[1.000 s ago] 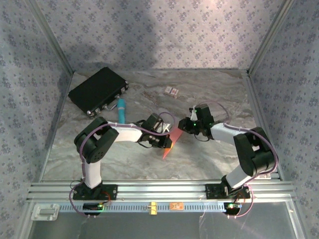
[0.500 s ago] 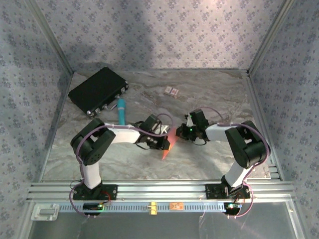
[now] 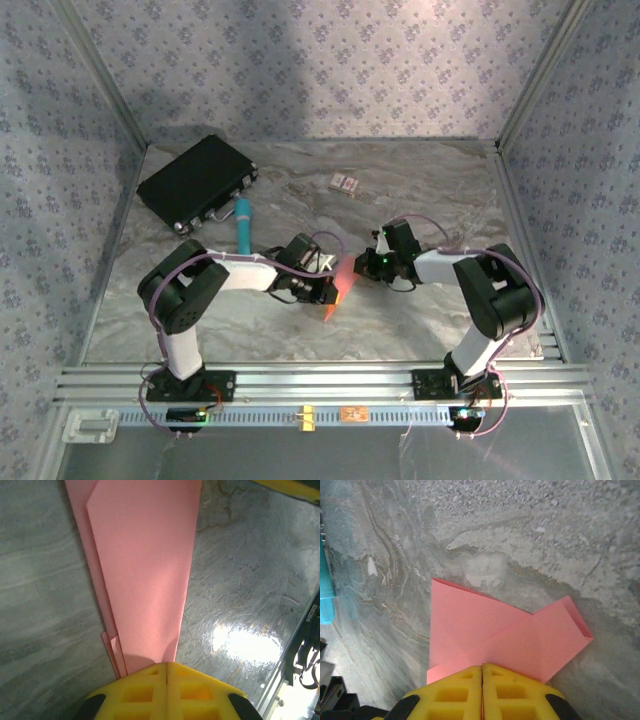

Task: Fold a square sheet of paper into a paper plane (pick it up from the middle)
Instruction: Fold the wing for the fifth time at the center of the table.

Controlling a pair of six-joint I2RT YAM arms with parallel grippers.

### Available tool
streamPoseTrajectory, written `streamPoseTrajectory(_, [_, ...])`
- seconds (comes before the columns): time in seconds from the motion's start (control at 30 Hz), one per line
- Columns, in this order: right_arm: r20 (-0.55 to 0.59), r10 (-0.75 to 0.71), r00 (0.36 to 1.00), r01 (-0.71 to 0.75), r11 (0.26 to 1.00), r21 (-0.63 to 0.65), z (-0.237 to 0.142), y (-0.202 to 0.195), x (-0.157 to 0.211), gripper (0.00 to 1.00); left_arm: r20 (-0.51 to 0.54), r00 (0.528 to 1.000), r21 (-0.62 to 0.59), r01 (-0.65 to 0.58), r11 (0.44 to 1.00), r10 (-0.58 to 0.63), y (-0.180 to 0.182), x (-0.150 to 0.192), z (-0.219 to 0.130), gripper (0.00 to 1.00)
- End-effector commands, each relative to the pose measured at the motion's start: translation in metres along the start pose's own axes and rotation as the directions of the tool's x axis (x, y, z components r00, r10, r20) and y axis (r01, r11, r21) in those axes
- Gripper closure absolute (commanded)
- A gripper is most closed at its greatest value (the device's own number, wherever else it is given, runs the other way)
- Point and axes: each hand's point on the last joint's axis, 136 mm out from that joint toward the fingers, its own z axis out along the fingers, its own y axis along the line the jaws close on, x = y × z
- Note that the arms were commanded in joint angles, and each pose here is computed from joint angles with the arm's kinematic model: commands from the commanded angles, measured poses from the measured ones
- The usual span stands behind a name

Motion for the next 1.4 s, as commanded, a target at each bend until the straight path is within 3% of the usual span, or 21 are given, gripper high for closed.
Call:
streamPoseTrajectory(0.0, [0.006,-0.050,0.999,0.050,0.998,-0.042,-0.015,0.017,-0.002,0.91,-0.098,0.992,-0.107,0.073,0.992,-0.084,0.032,0.036,0.003,0.99])
streamPoseTrajectory(0.3, [-0.099,-0.098,0.990,0.089,0.992,-0.092,-0.003,0.041,0.049,0.91,-0.069,0.994,-0.110,0.080,0.991,-0.087,0.033,0.029,0.003,0.99])
streamPoseTrajectory(0.5, [-0.143,-0.045,0.989,0.046,0.999,-0.001,0.012,0.011,0.071,0.93,-0.056,0.994,-0.108,0.083,0.991,-0.089,0.032,0.027,0.001,0.99])
streamPoseTrajectory(0.67, [-0.083,0.018,0.996,-0.015,0.999,0.035,0.010,-0.013,0.055,0.92,-0.057,0.994,-0.094,0.088,0.992,-0.093,0.031,0.027,0.002,0.99])
streamPoseTrajectory(0.97, [0.054,0.011,0.999,-0.009,1.000,-0.025,-0.011,0.007,-0.002,0.91,-0.052,0.994,-0.074,0.090,0.993,-0.094,0.028,0.024,0.002,1.00])
streamPoseTrajectory(1.2, [0.025,-0.082,0.996,0.083,0.994,-0.073,-0.010,0.037,0.008,0.89,-0.016,0.996,-0.059,0.092,0.994,-0.093,0.022,0.013,0.000,1.00])
streamPoseTrajectory(1.37, [-0.013,-0.058,0.998,0.057,0.998,-0.038,0.005,0.021,0.015,0.89,-0.007,0.996,-0.053,0.088,0.995,-0.088,0.019,0.010,-0.001,0.99])
